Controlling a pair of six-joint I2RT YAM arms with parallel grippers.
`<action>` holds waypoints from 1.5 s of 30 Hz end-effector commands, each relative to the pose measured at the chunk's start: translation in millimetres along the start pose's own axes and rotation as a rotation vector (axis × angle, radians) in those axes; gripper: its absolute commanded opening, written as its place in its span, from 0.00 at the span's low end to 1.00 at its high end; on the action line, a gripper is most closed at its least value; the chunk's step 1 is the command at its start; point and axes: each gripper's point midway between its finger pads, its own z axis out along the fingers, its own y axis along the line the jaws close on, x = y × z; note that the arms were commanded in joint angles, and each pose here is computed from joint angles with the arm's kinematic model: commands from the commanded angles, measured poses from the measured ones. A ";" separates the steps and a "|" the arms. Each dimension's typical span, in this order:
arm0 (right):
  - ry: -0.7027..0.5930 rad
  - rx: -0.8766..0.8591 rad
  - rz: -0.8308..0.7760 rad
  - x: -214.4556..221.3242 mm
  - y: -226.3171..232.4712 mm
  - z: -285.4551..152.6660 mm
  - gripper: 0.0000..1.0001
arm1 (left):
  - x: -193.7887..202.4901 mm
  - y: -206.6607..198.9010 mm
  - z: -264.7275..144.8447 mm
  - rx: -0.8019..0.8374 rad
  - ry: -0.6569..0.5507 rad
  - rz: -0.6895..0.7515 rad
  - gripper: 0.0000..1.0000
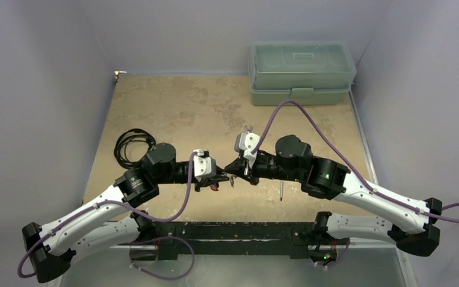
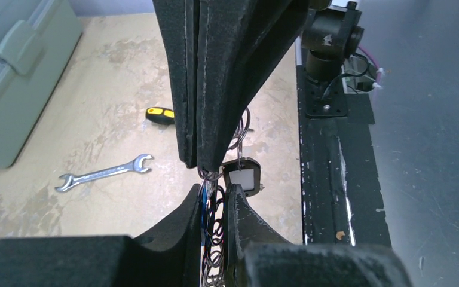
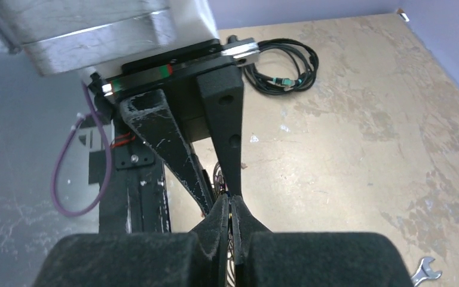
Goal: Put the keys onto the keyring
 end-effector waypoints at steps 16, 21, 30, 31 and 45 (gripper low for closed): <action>-0.424 0.441 0.663 11.4 -61.7 -5.9 0.00 | -32.3 50.2 -29.4 -0.304 -0.065 -0.036 0.00; -0.408 0.443 0.771 22.8 -61.3 9.7 0.00 | -30.2 58.4 -31.6 -0.337 -0.056 -0.044 0.00; -0.379 0.422 0.790 31.5 -56.7 18.5 0.22 | -23.0 61.7 -36.6 -0.352 -0.026 -0.027 0.00; -0.383 0.421 0.750 26.6 -57.3 14.1 0.33 | -20.2 60.7 -36.0 -0.345 -0.015 -0.023 0.00; -0.090 0.324 0.180 -13.2 -58.8 -38.4 0.84 | -1.2 32.6 -20.5 -0.151 0.050 -0.028 0.00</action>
